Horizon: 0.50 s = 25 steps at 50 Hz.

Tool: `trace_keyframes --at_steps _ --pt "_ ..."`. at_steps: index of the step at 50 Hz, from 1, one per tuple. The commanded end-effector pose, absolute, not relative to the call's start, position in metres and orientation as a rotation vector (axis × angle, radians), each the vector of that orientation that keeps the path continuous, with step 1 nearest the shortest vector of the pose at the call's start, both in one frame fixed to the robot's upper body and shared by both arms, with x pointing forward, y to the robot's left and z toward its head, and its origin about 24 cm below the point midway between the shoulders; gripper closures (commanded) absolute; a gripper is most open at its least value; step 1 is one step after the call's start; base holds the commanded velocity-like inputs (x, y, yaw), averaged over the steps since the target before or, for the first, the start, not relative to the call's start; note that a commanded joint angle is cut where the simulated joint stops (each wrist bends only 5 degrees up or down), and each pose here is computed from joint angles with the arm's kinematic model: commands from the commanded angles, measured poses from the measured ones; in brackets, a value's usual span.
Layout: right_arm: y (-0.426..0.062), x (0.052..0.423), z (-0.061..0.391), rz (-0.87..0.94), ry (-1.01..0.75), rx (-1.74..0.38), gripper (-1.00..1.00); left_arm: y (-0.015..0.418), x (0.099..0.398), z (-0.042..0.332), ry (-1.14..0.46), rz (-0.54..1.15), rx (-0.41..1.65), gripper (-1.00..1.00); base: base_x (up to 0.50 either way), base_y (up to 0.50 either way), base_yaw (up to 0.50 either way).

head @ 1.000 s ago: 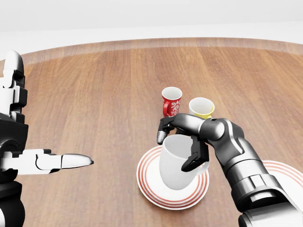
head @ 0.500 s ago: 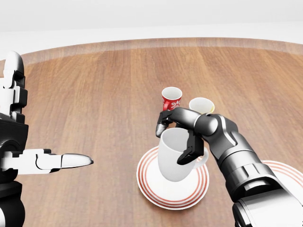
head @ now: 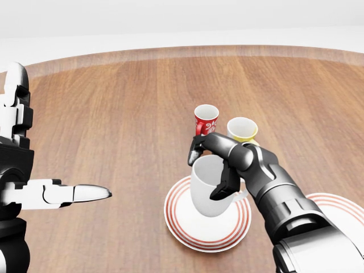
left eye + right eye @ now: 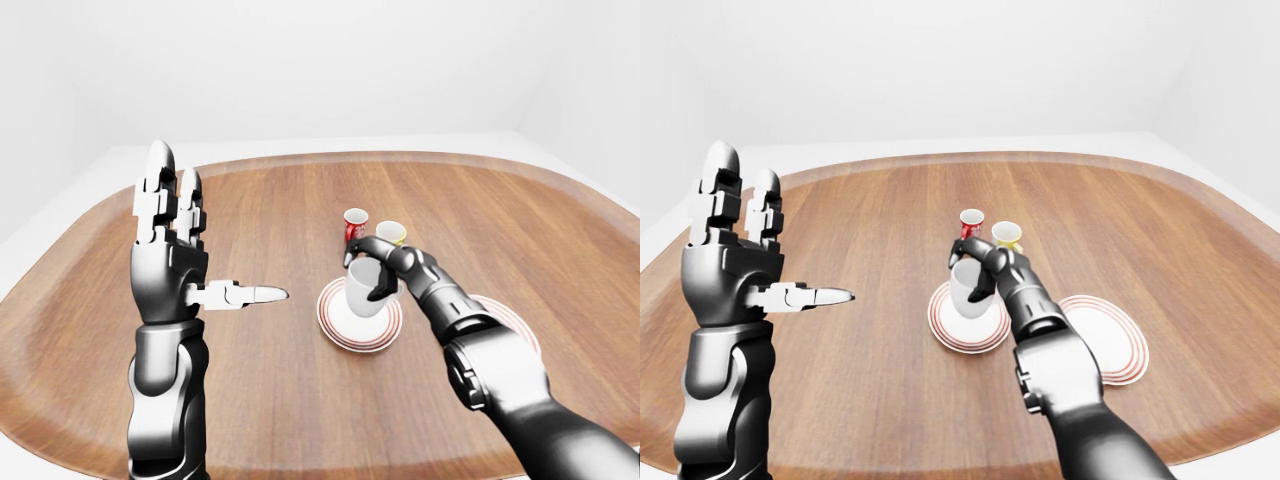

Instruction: Put the white mug on the left plate.

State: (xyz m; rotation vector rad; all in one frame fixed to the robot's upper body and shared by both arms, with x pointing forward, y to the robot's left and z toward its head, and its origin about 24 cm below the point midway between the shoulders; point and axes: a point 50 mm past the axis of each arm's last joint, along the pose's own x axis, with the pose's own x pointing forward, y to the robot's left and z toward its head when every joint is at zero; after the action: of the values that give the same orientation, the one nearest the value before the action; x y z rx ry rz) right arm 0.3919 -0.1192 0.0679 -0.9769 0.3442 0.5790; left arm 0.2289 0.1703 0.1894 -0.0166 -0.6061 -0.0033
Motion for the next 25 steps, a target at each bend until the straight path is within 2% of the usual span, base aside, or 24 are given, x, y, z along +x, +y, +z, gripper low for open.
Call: trace_keyframes --at_steps 1,25 --pt "-0.118 0.390 0.062 0.562 0.346 -1.002 1.00 0.171 0.229 0.189 -0.605 -0.001 -0.017 -1.00 0.00 0.00 0.00" --pt "-0.110 0.393 0.070 0.559 0.318 -0.999 1.00 0.171 0.230 0.189 -0.602 -0.001 -0.017 -1.00 0.00 0.00 0.00"
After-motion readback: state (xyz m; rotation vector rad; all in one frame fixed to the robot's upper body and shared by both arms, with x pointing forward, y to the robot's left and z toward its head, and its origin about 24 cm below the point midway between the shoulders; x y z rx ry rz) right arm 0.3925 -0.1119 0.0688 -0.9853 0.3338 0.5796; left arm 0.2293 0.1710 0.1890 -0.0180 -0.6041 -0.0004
